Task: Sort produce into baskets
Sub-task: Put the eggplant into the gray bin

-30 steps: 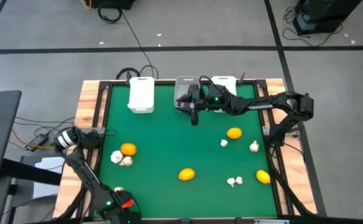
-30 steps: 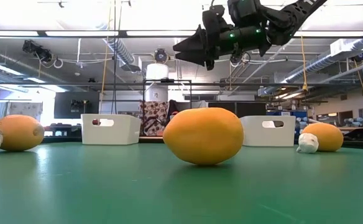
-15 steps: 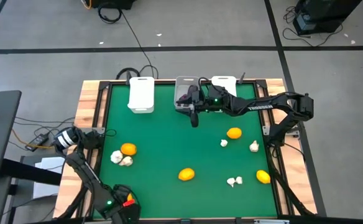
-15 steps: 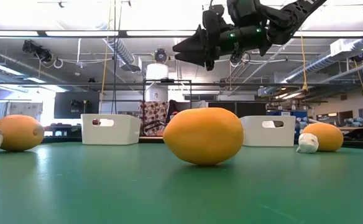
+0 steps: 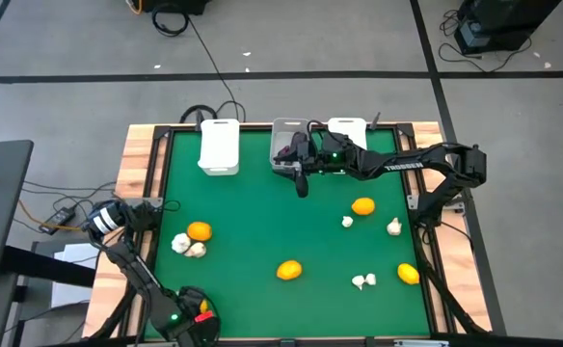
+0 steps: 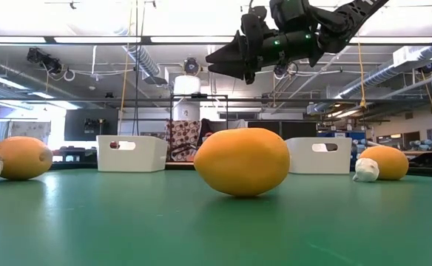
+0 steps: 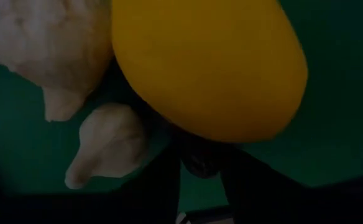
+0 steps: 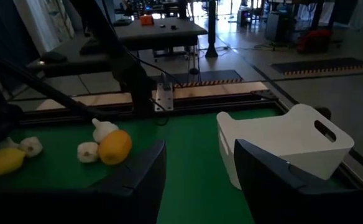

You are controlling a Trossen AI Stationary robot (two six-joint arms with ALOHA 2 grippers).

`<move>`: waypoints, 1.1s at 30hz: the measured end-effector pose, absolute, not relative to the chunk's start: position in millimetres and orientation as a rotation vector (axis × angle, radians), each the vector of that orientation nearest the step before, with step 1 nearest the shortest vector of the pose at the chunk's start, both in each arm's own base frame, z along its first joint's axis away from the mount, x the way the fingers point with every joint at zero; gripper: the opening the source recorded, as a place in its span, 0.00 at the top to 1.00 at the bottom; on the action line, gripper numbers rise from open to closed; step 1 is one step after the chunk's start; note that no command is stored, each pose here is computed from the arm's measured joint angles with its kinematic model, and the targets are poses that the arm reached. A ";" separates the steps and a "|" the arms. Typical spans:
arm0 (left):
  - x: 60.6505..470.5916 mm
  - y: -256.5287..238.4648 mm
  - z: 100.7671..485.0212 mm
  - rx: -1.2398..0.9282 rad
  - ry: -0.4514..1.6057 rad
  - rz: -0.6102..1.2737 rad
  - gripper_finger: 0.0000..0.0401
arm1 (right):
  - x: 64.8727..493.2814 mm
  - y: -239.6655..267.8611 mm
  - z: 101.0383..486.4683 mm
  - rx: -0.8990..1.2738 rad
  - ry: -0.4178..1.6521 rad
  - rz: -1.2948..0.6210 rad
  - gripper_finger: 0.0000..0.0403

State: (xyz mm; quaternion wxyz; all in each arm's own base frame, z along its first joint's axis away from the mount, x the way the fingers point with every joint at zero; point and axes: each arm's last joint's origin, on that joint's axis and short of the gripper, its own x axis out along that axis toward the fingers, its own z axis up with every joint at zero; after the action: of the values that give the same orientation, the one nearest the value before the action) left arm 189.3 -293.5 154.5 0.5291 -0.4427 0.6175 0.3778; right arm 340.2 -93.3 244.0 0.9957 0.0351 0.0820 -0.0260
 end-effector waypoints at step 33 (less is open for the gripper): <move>302.8 -183.7 313.3 -0.348 1.221 0.693 0.81 | 342.5 -52.0 258.5 0.202 0.078 0.598 0.51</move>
State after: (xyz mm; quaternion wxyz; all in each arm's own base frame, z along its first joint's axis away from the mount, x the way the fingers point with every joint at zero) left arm 302.8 -183.7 313.3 0.7499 -0.1591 0.5585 0.3171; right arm 342.5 -52.0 258.5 0.9498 0.0992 0.0386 0.2941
